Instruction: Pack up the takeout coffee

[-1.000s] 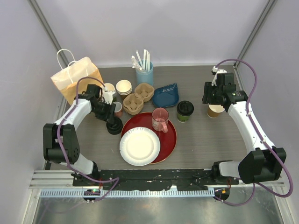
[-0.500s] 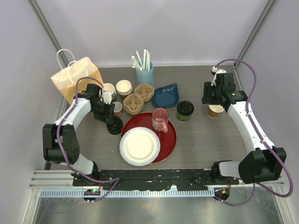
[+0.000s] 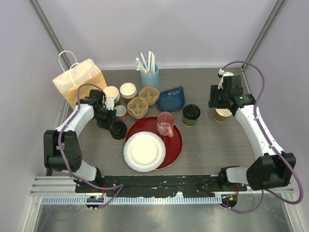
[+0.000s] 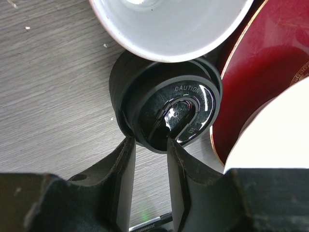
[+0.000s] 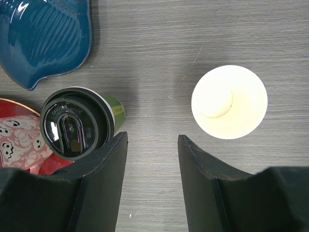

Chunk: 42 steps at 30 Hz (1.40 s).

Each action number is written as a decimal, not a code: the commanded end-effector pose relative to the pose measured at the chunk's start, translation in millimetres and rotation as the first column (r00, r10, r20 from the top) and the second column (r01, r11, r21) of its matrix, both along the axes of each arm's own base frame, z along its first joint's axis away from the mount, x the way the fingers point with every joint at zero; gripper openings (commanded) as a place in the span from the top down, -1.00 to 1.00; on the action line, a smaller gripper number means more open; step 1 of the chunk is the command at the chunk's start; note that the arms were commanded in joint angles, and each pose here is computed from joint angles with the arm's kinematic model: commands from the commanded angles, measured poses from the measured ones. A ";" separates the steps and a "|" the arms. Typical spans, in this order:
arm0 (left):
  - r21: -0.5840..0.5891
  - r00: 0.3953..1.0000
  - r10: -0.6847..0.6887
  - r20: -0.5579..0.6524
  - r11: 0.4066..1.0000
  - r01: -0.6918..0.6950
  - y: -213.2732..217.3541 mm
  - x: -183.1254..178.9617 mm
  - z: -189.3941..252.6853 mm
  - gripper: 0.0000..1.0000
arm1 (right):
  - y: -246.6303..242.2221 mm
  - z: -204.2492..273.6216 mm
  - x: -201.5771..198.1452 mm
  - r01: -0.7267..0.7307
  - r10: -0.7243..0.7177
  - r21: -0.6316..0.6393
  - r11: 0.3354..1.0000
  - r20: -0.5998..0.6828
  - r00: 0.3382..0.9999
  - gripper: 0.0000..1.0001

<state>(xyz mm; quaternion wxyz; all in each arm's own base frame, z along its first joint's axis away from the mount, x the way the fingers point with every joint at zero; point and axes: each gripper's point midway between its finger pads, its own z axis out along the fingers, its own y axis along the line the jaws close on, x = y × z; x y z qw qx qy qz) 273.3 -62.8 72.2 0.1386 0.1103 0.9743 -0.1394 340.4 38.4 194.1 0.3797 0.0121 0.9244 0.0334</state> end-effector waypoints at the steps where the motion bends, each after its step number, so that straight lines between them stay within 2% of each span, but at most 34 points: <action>1: 0.005 0.999 0.031 0.039 1.000 -0.031 2.2 6.3 6.5 0.34 | -0.5 14.5 0.3 -0.012 0.013 -0.012 1.000 0.055 0.998 -0.03; 15: -0.001 1.000 0.022 0.014 1.000 -0.022 2.2 9.5 -2.0 0.99 | 0.5 13.1 0.5 -0.018 0.019 -0.013 1.000 0.052 0.998 -0.03; 24: -0.021 0.995 -0.008 0.095 1.000 0.010 -1.0 11.2 32.4 1.00 | 1.6 18.3 -0.1 -0.018 0.019 -0.011 1.000 0.063 0.998 -0.03; 32: -0.028 0.993 -0.041 0.111 0.999 0.044 -2.1 -4.2 52.0 1.00 | 15.3 31.7 0.5 -0.063 0.063 -0.006 0.998 0.096 0.993 -0.01; 38: -0.032 0.985 -0.082 0.149 0.996 0.087 -6.5 -3.6 78.0 1.00 | 54.4 64.8 -4.9 -0.226 0.216 0.027 0.974 0.212 0.953 -0.01; 42: -0.008 0.977 -0.121 0.176 0.992 0.124 -7.9 -6.2 94.9 1.00 | 79.8 98.8 -5.9 -0.255 0.221 0.079 0.964 0.296 0.929 0.00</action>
